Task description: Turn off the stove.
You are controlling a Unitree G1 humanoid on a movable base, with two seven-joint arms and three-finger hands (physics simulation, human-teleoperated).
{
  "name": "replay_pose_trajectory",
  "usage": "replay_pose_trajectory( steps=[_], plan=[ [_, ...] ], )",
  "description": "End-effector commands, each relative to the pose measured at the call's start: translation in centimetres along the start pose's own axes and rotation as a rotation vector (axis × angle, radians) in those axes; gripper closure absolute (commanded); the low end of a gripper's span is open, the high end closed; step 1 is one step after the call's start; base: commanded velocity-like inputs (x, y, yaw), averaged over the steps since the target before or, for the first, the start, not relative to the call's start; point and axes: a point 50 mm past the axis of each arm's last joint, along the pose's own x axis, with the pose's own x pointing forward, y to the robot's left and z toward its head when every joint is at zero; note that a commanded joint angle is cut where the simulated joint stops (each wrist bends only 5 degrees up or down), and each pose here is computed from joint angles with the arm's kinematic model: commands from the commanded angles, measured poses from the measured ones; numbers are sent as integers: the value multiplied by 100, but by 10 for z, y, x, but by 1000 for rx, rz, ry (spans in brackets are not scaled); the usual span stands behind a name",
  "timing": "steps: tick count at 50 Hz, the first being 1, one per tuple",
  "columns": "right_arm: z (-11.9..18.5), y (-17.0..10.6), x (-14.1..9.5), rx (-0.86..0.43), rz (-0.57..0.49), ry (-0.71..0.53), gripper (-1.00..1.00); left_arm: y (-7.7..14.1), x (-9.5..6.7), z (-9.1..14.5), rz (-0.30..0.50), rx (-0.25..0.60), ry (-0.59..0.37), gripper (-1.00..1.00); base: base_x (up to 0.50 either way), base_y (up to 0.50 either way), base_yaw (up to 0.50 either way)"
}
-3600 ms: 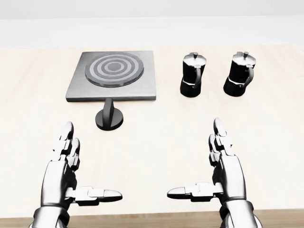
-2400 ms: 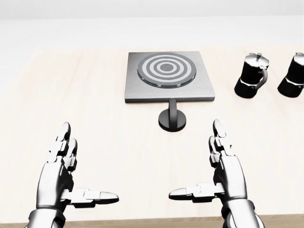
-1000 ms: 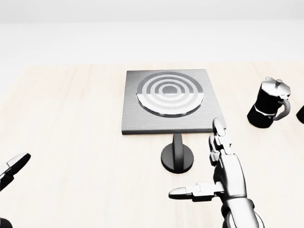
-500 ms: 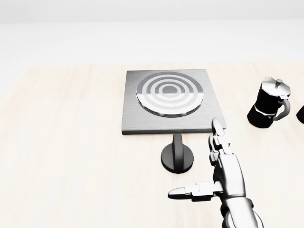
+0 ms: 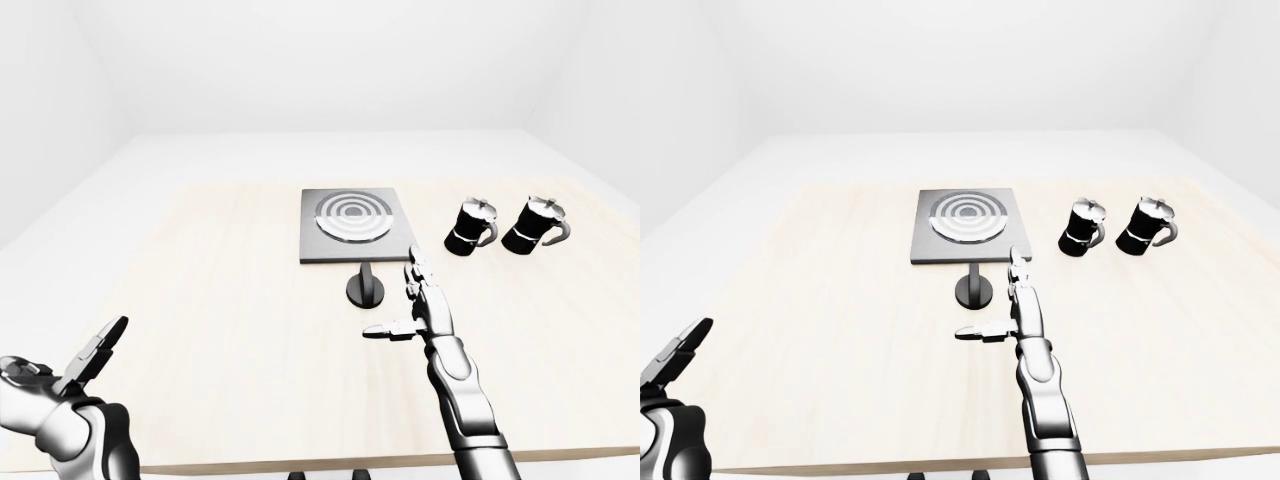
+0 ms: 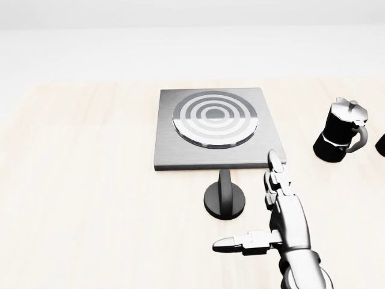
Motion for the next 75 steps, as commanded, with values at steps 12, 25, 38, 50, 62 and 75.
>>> replay_pose_trajectory(
  steps=[12, 25, 38, 50, 62, 75],
  plan=[
    [-3, 2, 1, 9, 23, 11, -100, 0, 3, -1, 4, -20, 26, -100, 0, 0, 0],
    [-4, 4, 1, 0, 29, 21, -100, 1, 1, 0, 5, -16, -3, -100, 0, 0, 0],
    [-2, 2, 1, -1, 21, 14, -100, 1, 0, -2, 7, -7, 3, -100, 0, 0, 0],
    [-4, -15, 1, 4, -47, -12, -100, 1, 0, -8, 7, 15, 18, -100, 0, 0, 0],
    [-13, -9, 3, 22, -26, 4, -100, 1, 0, -9, 5, 17, 23, -100, 0, 0, 0],
    [-20, -5, 2, 31, -14, 19, -100, 1, 1, -9, 5, 15, 25, -100, 0, 0, 0]
  ],
)
